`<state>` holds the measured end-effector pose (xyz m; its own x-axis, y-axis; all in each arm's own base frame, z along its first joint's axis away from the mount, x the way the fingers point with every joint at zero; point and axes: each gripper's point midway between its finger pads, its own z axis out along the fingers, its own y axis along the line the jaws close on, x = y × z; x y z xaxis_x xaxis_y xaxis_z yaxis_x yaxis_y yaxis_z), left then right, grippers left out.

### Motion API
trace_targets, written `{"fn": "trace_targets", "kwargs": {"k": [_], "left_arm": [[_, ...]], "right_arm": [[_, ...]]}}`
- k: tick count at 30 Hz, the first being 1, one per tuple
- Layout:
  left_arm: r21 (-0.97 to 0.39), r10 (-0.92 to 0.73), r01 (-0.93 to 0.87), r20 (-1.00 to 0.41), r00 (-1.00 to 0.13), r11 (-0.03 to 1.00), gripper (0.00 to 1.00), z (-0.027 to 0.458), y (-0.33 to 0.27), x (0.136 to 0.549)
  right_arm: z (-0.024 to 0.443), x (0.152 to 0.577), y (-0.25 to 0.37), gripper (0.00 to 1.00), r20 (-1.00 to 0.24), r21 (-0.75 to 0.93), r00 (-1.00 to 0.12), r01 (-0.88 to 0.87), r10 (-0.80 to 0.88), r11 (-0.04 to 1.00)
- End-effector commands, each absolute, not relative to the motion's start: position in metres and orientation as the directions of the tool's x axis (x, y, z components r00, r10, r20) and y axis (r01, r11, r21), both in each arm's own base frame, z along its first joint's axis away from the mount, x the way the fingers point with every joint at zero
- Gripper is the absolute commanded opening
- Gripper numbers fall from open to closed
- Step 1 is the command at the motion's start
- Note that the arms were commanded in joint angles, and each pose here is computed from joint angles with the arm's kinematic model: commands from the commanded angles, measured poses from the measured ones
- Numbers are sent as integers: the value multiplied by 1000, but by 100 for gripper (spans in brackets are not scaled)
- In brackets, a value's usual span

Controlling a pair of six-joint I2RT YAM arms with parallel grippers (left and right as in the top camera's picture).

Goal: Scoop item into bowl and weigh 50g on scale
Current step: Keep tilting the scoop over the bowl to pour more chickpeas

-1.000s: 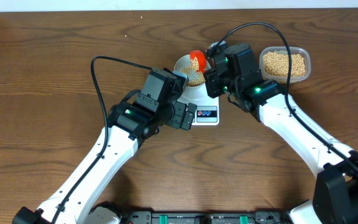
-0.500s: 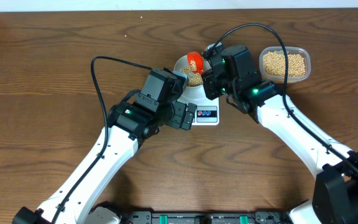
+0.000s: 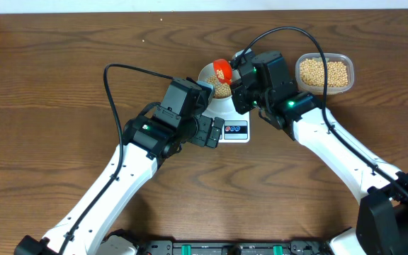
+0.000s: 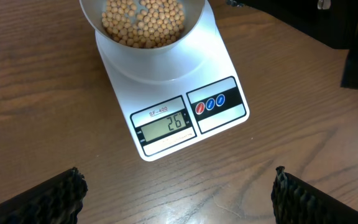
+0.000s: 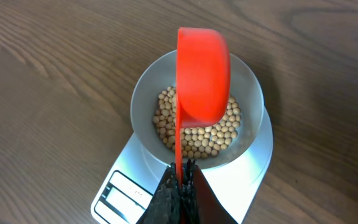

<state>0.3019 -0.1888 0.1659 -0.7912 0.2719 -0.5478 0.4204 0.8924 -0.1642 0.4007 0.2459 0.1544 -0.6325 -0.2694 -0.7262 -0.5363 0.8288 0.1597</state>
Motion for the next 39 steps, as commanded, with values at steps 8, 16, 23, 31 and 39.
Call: {"fn": "trace_targets", "kwargs": {"k": [8, 16, 23, 31, 39], "left_arm": [[-159, 275, 415, -534, -799, 896, 97, 160, -187, 300], [-159, 275, 415, -534, -799, 896, 97, 160, -187, 300], [-159, 275, 415, -534, -799, 896, 98, 160, -187, 300], [-159, 275, 415, -534, -799, 896, 97, 160, -187, 300], [-160, 275, 415, -534, -799, 896, 97, 160, -187, 300]], "right_arm": [[165, 401, 243, 1, -750, 96, -584, -561, -311, 822], [165, 402, 243, 2, -751, 83, -576, -567, -323, 819], [165, 401, 243, 1, -754, 40, -542, -600, -370, 799], [165, 401, 243, 1, -754, -45, -472, -657, -457, 753], [164, 399, 246, 1, -748, -96, -422, -694, -511, 714]]}}
